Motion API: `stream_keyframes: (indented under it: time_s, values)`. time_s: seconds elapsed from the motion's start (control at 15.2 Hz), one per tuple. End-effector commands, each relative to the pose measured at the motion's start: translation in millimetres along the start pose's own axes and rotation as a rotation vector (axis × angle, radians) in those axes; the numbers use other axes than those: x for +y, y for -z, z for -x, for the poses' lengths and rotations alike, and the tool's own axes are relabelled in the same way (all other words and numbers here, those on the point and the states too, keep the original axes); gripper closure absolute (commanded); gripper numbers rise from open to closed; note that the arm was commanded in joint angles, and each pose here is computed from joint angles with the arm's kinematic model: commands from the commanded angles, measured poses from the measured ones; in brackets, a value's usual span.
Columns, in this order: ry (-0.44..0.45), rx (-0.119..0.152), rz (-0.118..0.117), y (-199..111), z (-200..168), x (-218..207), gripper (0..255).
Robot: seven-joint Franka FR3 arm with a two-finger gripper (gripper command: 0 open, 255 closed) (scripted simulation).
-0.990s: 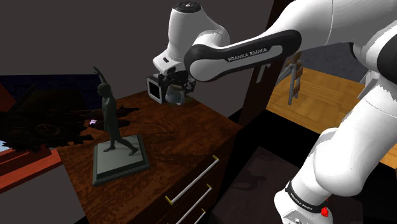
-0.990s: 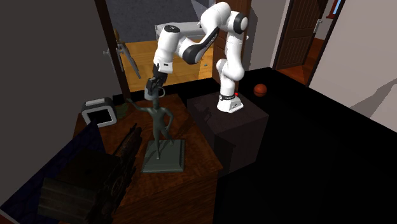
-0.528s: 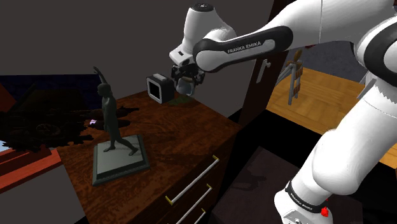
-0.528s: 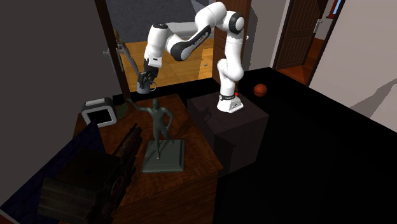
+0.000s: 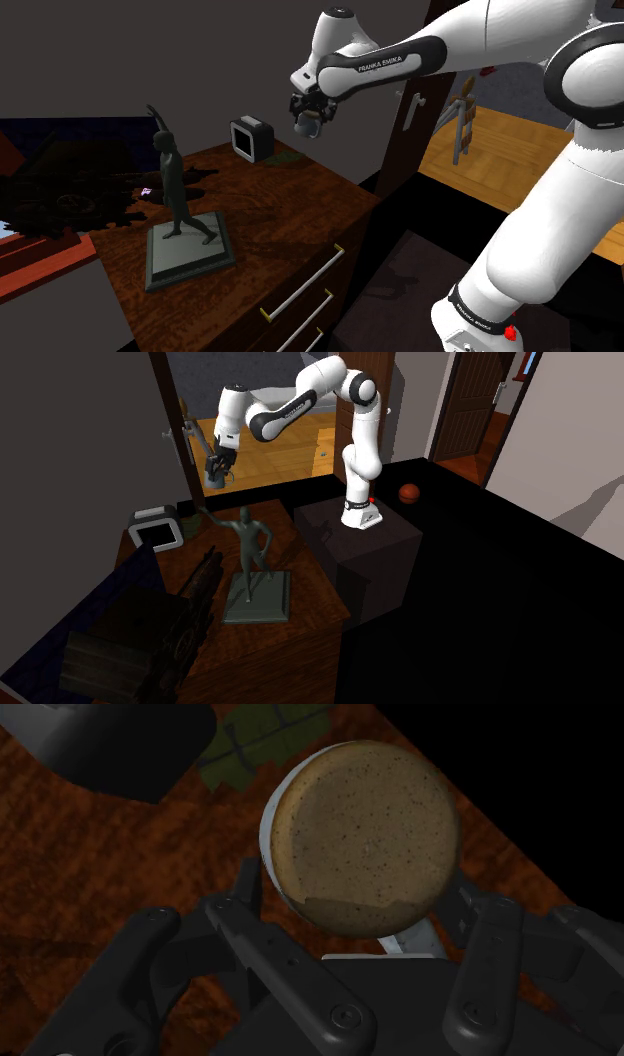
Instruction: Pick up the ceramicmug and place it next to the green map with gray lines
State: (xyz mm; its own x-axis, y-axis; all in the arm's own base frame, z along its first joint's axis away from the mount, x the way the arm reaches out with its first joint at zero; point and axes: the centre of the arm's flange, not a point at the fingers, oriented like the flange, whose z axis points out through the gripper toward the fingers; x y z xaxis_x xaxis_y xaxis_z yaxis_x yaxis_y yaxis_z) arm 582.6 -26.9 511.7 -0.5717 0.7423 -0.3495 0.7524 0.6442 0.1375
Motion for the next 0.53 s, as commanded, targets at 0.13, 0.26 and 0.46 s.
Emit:
stream_keyframes:
  time_s: [0.13,0.26,0.46]
  values:
    - [0.002,-0.001,0.001,-13.4,46.9,-23.7,255]
    - [0.002,-0.001,0.001,-22.0,75.9,-38.6,255]
    - [0.002,-0.001,0.001,-36.7,70.3,-40.8,255]
